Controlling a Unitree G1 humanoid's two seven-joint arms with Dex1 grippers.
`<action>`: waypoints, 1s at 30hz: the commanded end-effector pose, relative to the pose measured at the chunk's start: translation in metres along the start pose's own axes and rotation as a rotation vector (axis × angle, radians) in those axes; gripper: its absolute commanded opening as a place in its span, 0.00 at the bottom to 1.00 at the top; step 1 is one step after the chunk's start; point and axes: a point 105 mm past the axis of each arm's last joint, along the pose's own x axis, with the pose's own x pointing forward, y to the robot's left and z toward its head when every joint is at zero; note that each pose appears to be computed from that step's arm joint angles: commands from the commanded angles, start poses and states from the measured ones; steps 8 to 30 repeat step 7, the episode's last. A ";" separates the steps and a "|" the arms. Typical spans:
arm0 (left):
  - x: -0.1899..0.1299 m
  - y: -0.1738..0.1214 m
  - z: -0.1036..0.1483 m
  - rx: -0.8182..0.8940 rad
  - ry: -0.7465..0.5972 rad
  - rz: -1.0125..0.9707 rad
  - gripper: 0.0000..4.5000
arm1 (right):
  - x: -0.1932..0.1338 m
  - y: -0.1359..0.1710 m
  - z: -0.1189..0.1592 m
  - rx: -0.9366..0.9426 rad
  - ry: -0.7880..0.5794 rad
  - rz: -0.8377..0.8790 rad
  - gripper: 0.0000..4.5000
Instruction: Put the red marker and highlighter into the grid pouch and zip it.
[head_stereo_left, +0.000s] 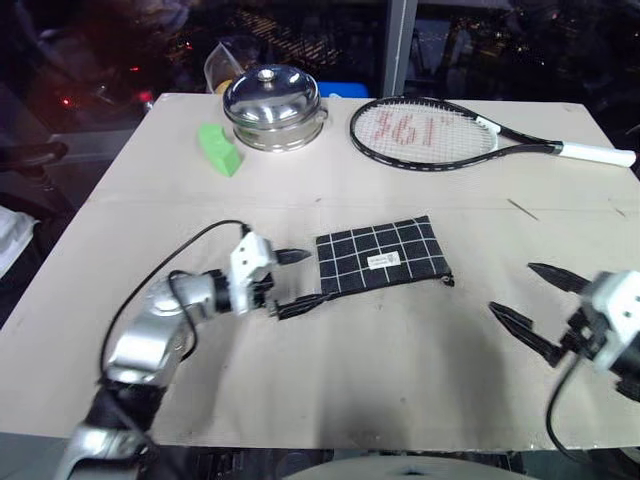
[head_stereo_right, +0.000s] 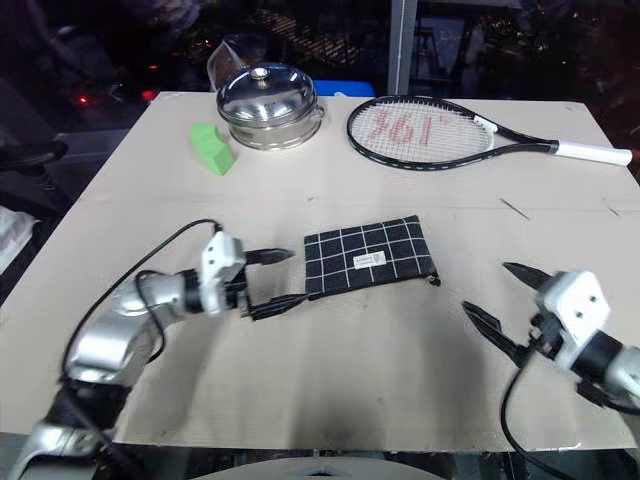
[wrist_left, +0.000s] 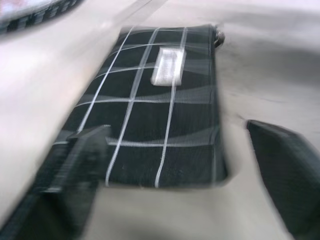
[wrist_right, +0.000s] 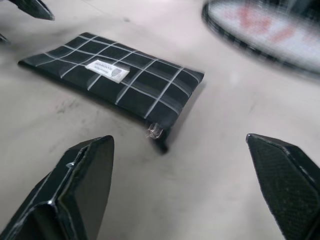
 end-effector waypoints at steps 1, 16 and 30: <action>-0.028 -0.011 0.008 -0.026 -0.010 0.041 1.00 | -0.031 -0.007 -0.004 -0.051 0.011 0.006 0.97; -0.051 -0.025 -0.004 -0.062 0.035 0.082 1.00 | -0.058 -0.017 -0.017 -0.065 0.071 -0.014 0.97; -0.051 -0.025 -0.004 -0.062 0.035 0.082 1.00 | -0.058 -0.017 -0.017 -0.065 0.071 -0.014 0.97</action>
